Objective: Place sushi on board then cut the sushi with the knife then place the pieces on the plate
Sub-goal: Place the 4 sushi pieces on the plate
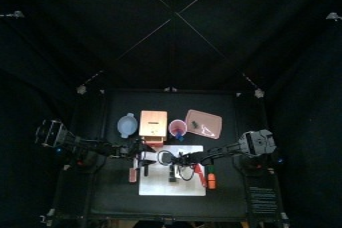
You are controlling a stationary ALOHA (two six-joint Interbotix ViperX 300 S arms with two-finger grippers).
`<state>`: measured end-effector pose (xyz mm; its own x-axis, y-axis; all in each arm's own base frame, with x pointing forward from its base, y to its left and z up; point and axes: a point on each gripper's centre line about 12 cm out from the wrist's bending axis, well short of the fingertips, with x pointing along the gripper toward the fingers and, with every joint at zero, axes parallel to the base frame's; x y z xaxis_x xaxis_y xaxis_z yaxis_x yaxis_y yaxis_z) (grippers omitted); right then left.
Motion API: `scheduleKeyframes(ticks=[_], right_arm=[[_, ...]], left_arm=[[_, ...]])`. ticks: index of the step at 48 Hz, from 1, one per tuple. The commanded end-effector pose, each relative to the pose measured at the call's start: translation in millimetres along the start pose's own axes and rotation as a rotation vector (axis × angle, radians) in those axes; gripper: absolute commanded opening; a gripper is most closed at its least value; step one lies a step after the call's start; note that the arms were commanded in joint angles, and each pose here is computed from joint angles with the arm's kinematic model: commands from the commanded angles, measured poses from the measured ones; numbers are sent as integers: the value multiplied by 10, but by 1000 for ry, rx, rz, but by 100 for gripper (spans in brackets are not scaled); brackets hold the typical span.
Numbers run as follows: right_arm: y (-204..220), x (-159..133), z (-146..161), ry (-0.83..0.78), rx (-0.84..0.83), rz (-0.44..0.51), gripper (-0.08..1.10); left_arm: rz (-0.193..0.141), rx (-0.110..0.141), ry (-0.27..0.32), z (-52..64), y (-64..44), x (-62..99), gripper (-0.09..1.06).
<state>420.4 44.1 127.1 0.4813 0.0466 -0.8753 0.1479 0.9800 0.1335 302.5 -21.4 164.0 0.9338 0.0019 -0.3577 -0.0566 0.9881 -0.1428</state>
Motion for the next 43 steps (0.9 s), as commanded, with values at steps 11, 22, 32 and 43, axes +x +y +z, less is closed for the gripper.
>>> scheduleKeyframes(ticks=[11, 22, 32, 43], right_arm=[[-454, -905, -389, -12, 248, -30, 59], [-1371, -1159, -893, -74, 563, -219, 59], [-2136, -1297, -893, -226, 809, -368, 59], [-2494, -1149, -905, -204, 954, -427, 59]], left_arm=[[-4, -1, -27, 63, -13, -8, 90], [-2, -2, -21, 40, -7, -16, 90], [-2, 0, -19, 35, -6, -18, 90], [1, 2, -3, -28, 9, -41, 90]])
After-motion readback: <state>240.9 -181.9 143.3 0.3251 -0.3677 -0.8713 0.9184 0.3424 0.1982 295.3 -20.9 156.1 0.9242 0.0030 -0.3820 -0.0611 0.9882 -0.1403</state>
